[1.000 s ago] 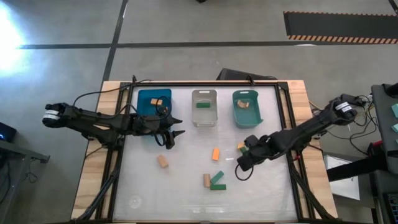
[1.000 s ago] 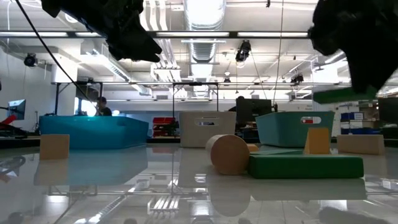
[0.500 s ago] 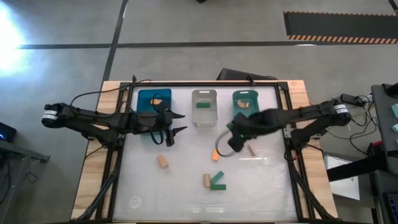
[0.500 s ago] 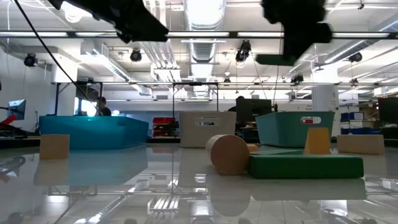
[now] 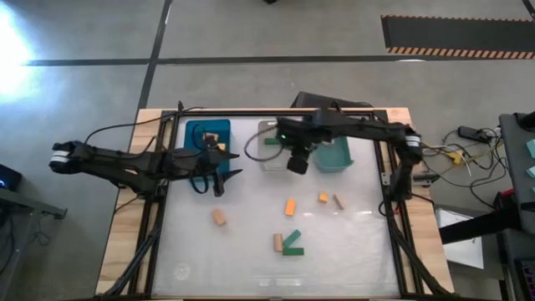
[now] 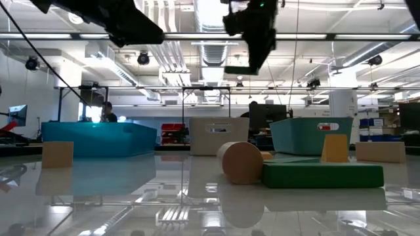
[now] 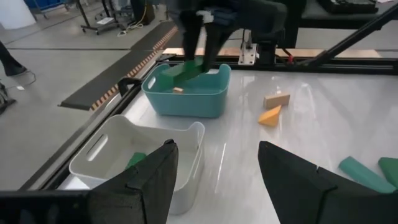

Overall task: Sort & place blocks by color
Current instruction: Put the green block into the gray bin

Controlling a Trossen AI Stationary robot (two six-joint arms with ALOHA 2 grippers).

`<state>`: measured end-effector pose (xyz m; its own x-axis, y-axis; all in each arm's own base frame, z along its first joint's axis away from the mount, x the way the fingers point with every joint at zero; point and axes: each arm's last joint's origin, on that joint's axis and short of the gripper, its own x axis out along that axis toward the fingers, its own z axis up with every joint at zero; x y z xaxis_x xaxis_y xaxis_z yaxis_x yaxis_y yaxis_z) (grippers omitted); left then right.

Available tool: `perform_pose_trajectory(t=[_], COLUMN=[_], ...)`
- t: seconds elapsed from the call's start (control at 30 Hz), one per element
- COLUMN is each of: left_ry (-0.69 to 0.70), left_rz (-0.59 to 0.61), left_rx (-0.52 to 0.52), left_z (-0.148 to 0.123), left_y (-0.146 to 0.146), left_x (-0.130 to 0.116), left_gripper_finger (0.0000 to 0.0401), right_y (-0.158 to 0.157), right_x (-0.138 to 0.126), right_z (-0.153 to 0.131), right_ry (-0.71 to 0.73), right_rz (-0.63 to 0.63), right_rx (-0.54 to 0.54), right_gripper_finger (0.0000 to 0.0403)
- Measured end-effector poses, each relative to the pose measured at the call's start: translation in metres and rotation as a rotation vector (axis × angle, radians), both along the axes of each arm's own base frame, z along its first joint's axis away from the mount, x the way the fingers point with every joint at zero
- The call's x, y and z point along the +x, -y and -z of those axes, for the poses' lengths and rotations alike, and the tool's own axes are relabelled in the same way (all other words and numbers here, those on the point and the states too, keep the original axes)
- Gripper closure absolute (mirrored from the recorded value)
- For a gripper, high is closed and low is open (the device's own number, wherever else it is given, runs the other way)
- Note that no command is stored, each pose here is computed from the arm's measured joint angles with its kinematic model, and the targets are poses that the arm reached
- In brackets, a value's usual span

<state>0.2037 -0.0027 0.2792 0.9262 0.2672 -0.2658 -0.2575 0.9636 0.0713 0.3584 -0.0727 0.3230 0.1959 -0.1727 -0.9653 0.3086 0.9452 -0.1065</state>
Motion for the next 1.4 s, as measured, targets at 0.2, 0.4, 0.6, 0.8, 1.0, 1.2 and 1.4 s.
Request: perform_pose_trajectory(t=[0.2,0.4,0.6,0.8,1.0,1.2,1.4], left_ry=[0.03,0.046,0.048,0.049,0.05,0.046,0.047], left_rz=[0.0,0.001,0.001,0.001,0.0,0.001,0.001], left_rx=[-0.002,-0.004,-0.003,-0.003,-0.003,-0.002,-0.002], left_z=[-0.002,-0.004,-0.003,-0.003,-0.003,-0.002,-0.003], left_y=[-0.001,-0.001,-0.001,-0.001,-0.001,-0.001,-0.001], left_x=[-0.011,-0.014,-0.016,-0.016,-0.016,-0.016,-0.016], left_gripper_finger=[0.0194,0.0194,0.0194,0.0194,0.0194,0.0194,0.0194], right_y=[0.028,0.054,0.076,0.096,0.107,0.109,0.11], right_x=[0.022,0.04,0.056,0.065,0.07,0.073,0.074], right_z=[0.007,0.025,0.054,0.082,0.103,0.118,0.126], right_ry=[-0.028,-0.062,-0.101,-0.074,-0.066,-0.072,-0.084], right_rz=[-0.285,-0.389,-0.407,-0.394,-0.389,-0.382,-0.38], right_rx=[-0.01,-0.023,0.003,0.099,0.133,0.187,0.199], right_gripper_finger=[0.0307,0.0307,0.0307,0.0307,0.0307,0.0303,0.0302])
